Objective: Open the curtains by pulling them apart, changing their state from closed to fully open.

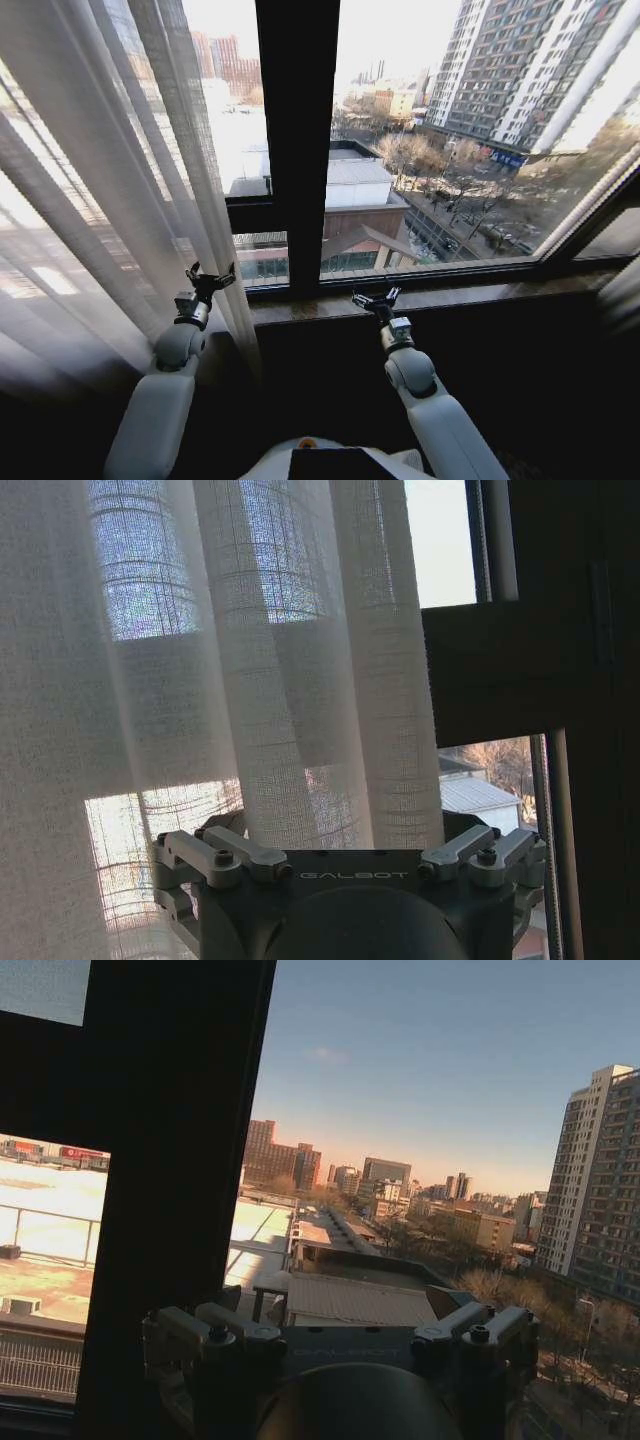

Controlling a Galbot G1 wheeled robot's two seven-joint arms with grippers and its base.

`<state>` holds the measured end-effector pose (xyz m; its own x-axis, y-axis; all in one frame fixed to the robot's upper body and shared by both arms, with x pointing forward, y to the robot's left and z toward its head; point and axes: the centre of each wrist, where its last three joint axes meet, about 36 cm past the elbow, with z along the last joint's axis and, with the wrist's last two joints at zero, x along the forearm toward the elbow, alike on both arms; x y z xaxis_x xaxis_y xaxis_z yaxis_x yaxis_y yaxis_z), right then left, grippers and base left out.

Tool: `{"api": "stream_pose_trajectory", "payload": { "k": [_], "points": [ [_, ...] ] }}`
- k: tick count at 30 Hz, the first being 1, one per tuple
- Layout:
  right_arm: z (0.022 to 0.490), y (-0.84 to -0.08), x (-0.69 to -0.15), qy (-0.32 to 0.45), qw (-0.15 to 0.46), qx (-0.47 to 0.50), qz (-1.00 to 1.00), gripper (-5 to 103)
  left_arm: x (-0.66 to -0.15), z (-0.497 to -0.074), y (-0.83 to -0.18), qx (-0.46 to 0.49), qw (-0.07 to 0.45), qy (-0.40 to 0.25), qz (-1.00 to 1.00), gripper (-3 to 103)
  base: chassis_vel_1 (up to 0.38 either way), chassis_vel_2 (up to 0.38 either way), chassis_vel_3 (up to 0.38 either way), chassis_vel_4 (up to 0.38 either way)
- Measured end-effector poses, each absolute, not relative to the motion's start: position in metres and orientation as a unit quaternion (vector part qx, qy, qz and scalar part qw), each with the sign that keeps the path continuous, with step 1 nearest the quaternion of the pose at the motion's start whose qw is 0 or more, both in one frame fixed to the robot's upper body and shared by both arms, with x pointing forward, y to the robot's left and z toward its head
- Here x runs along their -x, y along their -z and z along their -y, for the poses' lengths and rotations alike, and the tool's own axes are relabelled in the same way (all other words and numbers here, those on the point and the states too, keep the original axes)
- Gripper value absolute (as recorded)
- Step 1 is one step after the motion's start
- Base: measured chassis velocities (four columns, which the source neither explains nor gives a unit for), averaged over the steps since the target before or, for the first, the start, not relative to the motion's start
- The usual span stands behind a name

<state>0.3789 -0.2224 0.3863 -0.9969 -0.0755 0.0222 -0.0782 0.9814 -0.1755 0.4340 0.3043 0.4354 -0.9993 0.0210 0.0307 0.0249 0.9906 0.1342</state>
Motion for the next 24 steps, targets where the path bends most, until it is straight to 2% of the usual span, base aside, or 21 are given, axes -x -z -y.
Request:
{"api": "stream_pose_trajectory", "payload": {
  "k": [1, 3, 6, 7, 10, 13, 16, 18, 20, 21, 24],
  "points": [
    [0.2217, -0.3859, -0.3795, -0.088, 0.008, -0.038, 0.995, 100, -0.4353, -0.3051, -0.4362, 0.012, 0.016, 0.063, 0.998, 95, 0.0, 0.0, 0.0, 0.0],
    [0.2212, -0.3855, -0.3796, -0.087, 0.009, -0.038, 0.995, 100, -0.4358, -0.3059, -0.4366, 0.012, 0.017, 0.06, 0.998, 95, 0.0, 0.0, 0.0, 0.0],
    [0.2202, -0.3848, -0.3794, -0.086, 0.01, -0.037, 0.996, 100, -0.4361, -0.3087, -0.4377, 0.014, 0.017, 0.058, 0.998, 80, 0.0, 0.0, 0.0, 0.0],
    [0.2202, -0.3848, -0.3794, -0.086, 0.01, -0.037, 0.996, 100, -0.4361, -0.3087, -0.4377, 0.014, 0.017, 0.058, 0.998, 80, 0.0, 0.0, 0.0, 0.0],
    [0.22, -0.3844, -0.379, -0.086, 0.011, -0.038, 0.996, 100, -0.4357, -0.3108, -0.4401, 0.015, 0.015, 0.057, 0.998, 63, 0.0, 0.0, 0.0, 0.0],
    [0.2197, -0.3842, -0.3787, -0.086, 0.011, -0.038, 0.996, 100, -0.4344, -0.3124, -0.4421, 0.015, 0.013, 0.056, 0.998, 57, 0.0, 0.0, 0.0, 0.0],
    [0.2172, -0.3844, -0.3778, -0.082, 0.012, -0.038, 0.996, 100, -0.4315, -0.3139, -0.4439, 0.017, 0.013, 0.054, 0.998, 41, 0.0, 0.0, 0.0, 0.0],
    [0.2161, -0.3845, -0.3775, -0.081, 0.012, -0.039, 0.996, 100, -0.4306, -0.3142, -0.4444, 0.017, 0.013, 0.053, 0.998, 41, 0.0, 0.0, 0.0, 0.0],
    [0.2141, -0.3845, -0.3771, -0.08, 0.012, -0.041, 0.996, 100, -0.4296, -0.3147, -0.4451, 0.018, 0.012, 0.051, 0.998, 30, 0.0, 0.0, 0.0, 0.0],
    [0.2141, -0.3845, -0.3771, -0.08, 0.012, -0.041, 0.996, 100, -0.4296, -0.3147, -0.4451, 0.018, 0.012, 0.051, 0.998, 30, 0.0, 0.0, 0.0, 0.0],
    [0.2136, -0.3845, -0.3771, -0.081, 0.012, -0.043, 0.996, 100, -0.4287, -0.3143, -0.4447, 0.018, 0.012, 0.049, 0.999, 15, 0.0, 0.0, 0.0, 0.0]
  ]
}}
